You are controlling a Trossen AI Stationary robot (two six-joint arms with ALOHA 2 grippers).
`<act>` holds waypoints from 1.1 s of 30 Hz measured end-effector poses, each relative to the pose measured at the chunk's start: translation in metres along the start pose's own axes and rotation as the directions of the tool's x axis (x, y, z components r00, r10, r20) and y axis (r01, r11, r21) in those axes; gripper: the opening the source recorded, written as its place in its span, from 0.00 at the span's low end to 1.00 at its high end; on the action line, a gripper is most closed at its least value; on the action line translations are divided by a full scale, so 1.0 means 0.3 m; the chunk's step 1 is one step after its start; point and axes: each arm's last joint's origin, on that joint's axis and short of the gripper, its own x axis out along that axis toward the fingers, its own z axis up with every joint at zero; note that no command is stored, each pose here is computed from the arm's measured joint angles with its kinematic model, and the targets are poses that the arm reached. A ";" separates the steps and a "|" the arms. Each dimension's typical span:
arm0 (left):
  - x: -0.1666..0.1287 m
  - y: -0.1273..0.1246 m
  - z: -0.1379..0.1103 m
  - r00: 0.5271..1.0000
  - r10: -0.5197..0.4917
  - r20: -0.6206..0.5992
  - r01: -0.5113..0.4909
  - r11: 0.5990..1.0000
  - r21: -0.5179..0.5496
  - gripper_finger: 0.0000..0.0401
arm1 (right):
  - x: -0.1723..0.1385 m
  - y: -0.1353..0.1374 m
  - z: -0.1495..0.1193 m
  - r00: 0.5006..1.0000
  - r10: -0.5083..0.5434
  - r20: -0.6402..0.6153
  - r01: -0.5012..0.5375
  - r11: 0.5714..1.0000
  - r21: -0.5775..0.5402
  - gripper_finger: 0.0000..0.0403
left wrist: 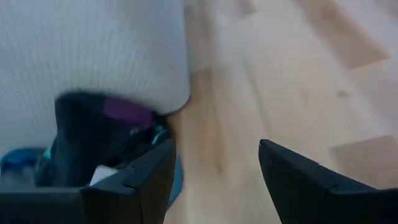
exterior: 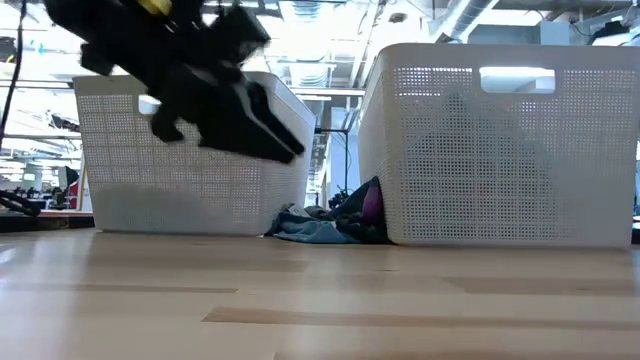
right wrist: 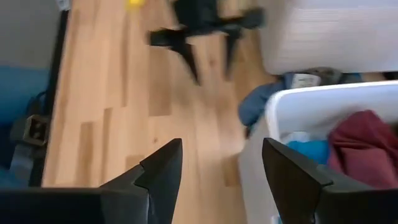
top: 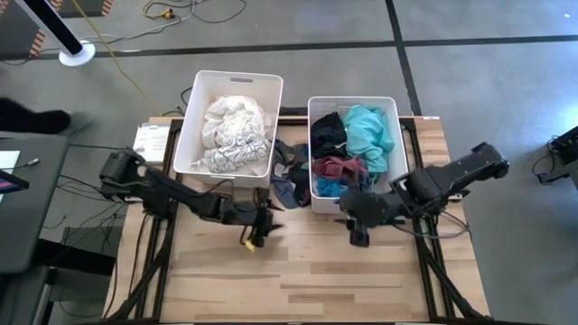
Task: Sort clothes
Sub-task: Put the blue sock into the right white laundry bin
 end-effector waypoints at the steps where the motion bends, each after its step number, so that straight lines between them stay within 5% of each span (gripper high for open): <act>1: 0.021 0.006 -0.009 1.000 0.007 -0.020 -0.007 1.000 -0.006 0.56 | -0.002 0.014 -0.005 1.000 0.010 -0.003 -0.010 1.000 -0.013 0.58; 12: 0.201 0.055 -0.063 0.987 0.037 -0.157 -0.046 0.997 -0.059 0.56 | 0.063 0.154 -0.048 0.998 0.029 -0.057 -0.036 0.992 -0.123 0.58; 23: 0.259 0.152 -0.102 0.972 0.024 -0.233 -0.068 0.981 -0.182 0.48 | 0.143 0.221 -0.076 0.993 0.009 -0.120 -0.028 0.988 -0.154 0.58; 33: 0.265 0.159 -0.143 0.952 -0.066 -0.299 0.003 0.978 -0.208 0.21 | 0.144 0.233 -0.075 0.994 0.023 -0.106 -0.037 0.990 -0.133 0.58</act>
